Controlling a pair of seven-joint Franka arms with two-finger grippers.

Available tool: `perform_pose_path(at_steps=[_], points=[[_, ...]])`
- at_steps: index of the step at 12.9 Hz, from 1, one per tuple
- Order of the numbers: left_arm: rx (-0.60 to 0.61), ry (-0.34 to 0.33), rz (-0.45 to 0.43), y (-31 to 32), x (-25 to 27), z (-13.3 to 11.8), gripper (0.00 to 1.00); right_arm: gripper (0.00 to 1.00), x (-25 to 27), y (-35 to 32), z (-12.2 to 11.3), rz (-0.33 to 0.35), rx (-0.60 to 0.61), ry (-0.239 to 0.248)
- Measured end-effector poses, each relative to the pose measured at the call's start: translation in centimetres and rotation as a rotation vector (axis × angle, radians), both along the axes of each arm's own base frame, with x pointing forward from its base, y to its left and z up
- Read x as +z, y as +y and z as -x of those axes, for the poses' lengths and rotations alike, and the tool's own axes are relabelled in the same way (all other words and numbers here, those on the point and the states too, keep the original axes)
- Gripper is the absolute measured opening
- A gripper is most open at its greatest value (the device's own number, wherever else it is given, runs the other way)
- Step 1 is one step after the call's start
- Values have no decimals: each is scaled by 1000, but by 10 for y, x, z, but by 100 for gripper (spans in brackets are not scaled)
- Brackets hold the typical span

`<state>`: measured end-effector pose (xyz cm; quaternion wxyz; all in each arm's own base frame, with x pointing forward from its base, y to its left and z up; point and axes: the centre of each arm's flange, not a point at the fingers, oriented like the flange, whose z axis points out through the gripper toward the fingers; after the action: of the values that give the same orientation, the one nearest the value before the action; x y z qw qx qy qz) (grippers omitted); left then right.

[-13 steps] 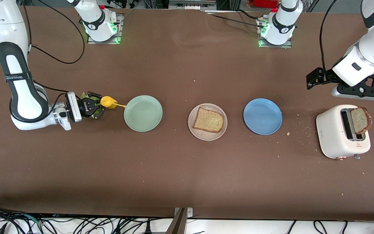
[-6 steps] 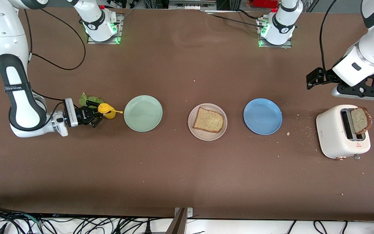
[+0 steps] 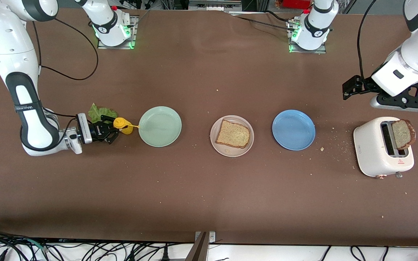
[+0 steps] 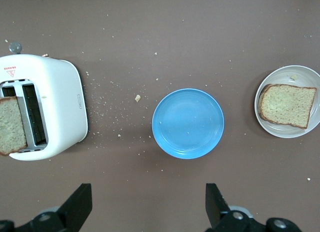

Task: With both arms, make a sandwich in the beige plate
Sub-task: 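Set down the mustard bottle, open and withdraw the right gripper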

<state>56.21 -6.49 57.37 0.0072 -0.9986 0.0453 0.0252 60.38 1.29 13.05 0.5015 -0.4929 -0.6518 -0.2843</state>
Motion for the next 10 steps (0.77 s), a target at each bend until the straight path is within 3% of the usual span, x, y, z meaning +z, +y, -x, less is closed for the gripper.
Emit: perform_pose_path(at_steps=[3, 4, 7, 10], points=[[0, 0, 0, 0, 0, 0, 100, 6, -7, 2, 1, -22, -7, 6], [0, 0, 0, 0, 0, 0, 100, 13, -6, 2, 1, -24, -7, 7], [0, 0, 0, 0, 0, 0, 100, 44, -2, 3, 0, -43, -17, 32], [0, 0, 0, 0, 0, 0, 100, 74, 11, -16, -11, 11, -58, 83]])
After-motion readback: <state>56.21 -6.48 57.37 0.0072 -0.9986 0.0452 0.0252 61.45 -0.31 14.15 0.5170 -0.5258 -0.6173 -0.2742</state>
